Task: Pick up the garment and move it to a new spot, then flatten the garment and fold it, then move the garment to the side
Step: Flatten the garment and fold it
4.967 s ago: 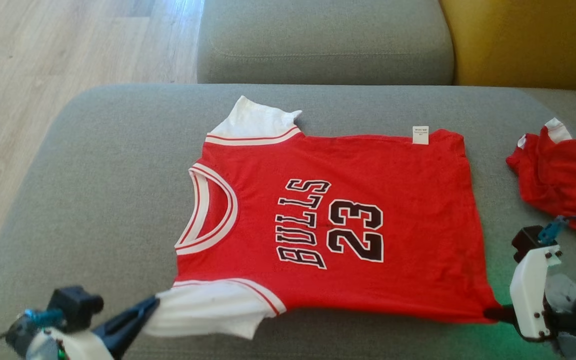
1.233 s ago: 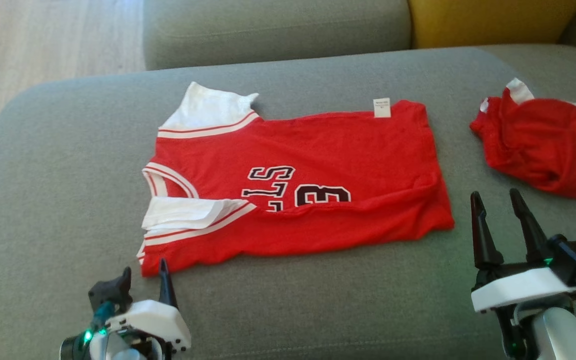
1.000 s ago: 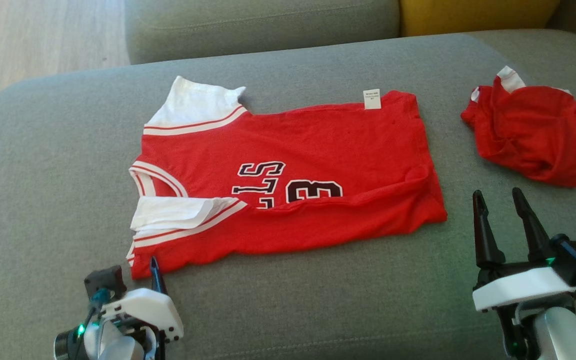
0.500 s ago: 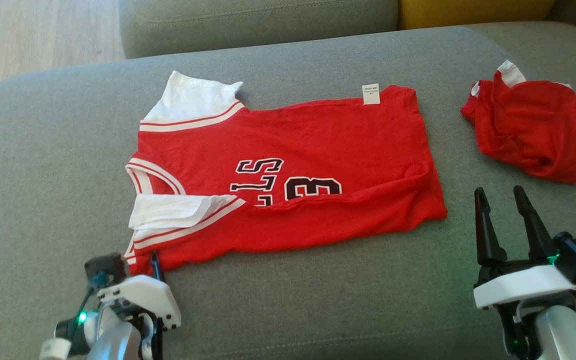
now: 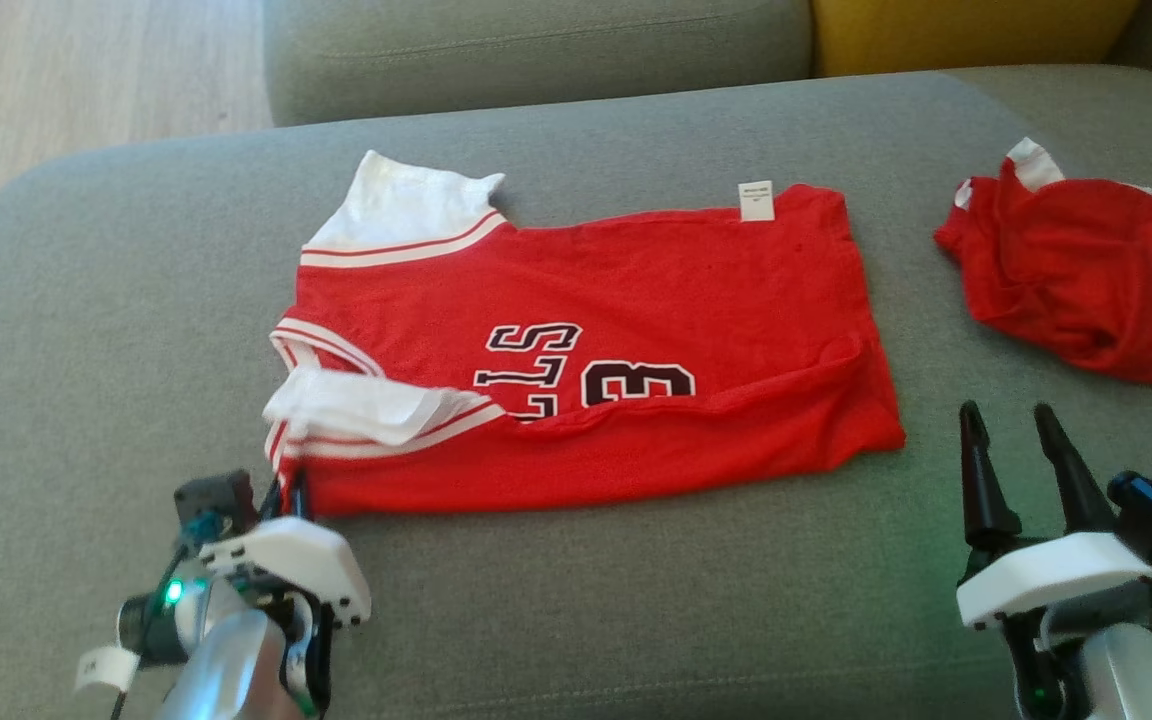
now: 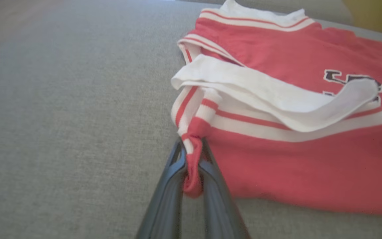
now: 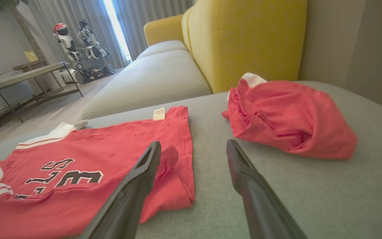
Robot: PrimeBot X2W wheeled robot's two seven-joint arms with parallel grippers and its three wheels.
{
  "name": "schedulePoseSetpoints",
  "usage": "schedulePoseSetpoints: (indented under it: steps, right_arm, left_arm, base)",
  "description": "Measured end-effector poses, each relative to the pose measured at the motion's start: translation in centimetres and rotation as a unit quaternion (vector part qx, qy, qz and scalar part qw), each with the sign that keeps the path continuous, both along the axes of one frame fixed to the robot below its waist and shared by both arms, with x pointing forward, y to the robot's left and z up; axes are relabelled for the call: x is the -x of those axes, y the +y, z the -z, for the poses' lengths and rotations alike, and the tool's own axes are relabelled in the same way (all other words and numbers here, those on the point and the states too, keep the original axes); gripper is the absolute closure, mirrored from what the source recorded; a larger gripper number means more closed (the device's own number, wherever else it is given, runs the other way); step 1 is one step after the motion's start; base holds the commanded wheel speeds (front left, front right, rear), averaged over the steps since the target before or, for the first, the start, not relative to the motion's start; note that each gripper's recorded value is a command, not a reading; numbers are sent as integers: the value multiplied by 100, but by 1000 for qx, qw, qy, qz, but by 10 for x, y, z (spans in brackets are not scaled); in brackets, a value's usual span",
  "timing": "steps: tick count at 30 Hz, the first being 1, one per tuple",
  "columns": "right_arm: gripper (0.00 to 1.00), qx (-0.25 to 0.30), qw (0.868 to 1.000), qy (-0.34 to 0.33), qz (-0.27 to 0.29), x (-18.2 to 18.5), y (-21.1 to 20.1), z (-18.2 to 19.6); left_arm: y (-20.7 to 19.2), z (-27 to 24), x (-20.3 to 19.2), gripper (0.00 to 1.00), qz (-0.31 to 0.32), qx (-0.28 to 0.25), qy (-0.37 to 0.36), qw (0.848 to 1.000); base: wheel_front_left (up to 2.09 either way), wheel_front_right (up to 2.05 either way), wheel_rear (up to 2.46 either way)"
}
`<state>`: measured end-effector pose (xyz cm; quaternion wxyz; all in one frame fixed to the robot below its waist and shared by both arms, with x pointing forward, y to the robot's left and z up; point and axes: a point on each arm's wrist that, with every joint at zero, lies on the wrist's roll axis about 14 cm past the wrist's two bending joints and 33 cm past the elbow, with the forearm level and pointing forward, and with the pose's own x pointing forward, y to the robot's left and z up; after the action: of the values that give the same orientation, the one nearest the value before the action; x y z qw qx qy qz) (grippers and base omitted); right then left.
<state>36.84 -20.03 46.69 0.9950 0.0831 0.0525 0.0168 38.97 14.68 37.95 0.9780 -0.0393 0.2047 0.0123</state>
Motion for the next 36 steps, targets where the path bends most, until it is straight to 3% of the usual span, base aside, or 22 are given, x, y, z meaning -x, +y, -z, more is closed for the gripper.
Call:
schedulePoseSetpoints:
  steps: [7,17,31,32,33,34,35,36]
  right_arm:
    - [0,-44,995,84,-2,-2,13,37]
    - [0,-124,974,186,25,-17,14,78]
    - [0,-169,961,220,-8,-34,51,92]
    - [19,-168,961,220,-10,-33,52,92]
    - [56,-170,961,218,-10,-33,53,92]
    - [83,-175,960,218,-9,-33,53,91]
    - [100,-181,959,216,-9,-34,54,91]
    - [100,-176,960,215,-11,-34,54,90]
  left_arm:
    - [2,-38,-14,100,-7,11,-74,997]
    - [1,-35,-2,100,0,7,-77,997]
    - [0,-29,1,100,3,6,-69,998]
    - [0,-29,1,100,3,6,-69,998]
    - [0,-29,1,100,3,6,-69,998]
    - [0,-30,1,100,3,6,-70,998]
    - [0,-30,1,100,4,6,-71,997]
    - [-1,-31,1,100,5,5,-72,997]
  base:
    - [0,0,0]
    - [0,0,0]
    - [0,0,0]
    - [0,0,0]
    - [0,0,0]
    - [0,0,0]
    - [0,0,0]
    - [0,0,0]
